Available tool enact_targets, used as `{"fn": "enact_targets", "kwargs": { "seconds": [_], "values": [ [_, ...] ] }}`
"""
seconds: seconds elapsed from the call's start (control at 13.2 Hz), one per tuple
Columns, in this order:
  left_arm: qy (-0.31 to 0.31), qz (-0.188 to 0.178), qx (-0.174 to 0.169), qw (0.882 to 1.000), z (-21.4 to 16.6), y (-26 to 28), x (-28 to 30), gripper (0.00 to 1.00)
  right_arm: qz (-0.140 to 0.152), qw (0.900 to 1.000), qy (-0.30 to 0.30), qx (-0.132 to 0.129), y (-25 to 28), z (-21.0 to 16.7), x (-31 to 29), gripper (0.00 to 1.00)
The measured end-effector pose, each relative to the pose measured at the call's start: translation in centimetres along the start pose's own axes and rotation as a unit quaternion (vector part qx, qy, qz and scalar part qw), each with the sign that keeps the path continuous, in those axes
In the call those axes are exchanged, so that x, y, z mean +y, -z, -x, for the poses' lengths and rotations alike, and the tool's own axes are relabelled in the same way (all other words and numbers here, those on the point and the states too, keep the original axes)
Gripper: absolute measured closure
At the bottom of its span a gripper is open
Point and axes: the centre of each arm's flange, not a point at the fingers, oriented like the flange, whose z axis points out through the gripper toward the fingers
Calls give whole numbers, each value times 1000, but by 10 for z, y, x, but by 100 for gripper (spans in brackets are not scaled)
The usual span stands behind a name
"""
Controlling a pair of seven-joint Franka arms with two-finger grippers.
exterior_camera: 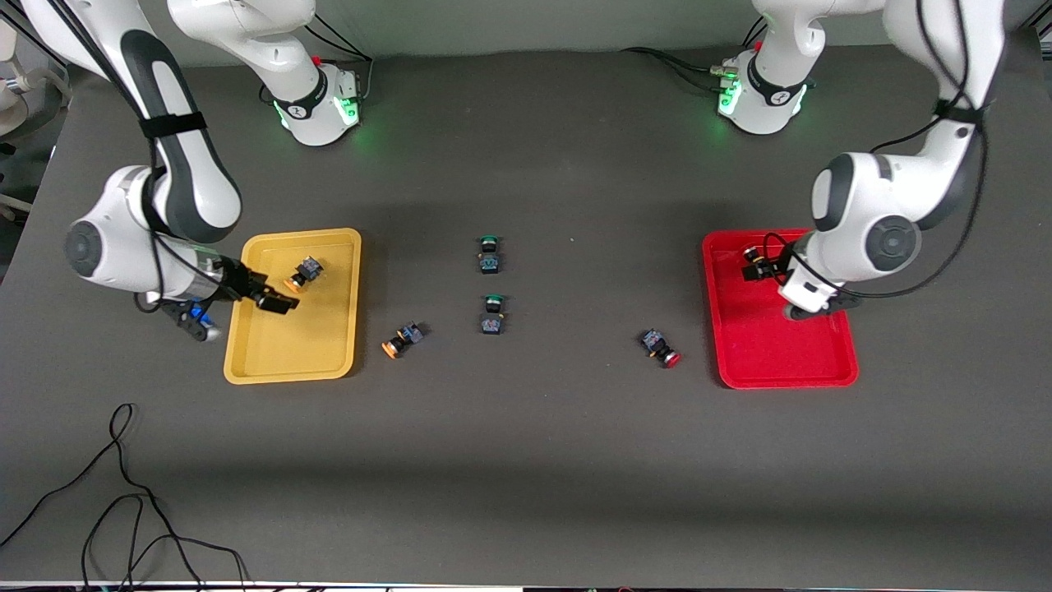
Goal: Place red and yellow buttons in trays
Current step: 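Grasp the second yellow button with the right gripper while the left grasps red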
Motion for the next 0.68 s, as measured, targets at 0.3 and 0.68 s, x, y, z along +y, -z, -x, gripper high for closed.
{"fn": "enact_targets", "kwargs": {
  "seconds": [0.3, 0.68],
  "values": [
    [34, 26, 51, 998, -28, 116, 97, 0, -10, 996, -85, -4, -17, 45, -116, 0],
    [76, 24, 33, 996, -82, 16, 198, 0, -22, 989, -145, 6, -109, 67, -178, 0]
  ]
}}
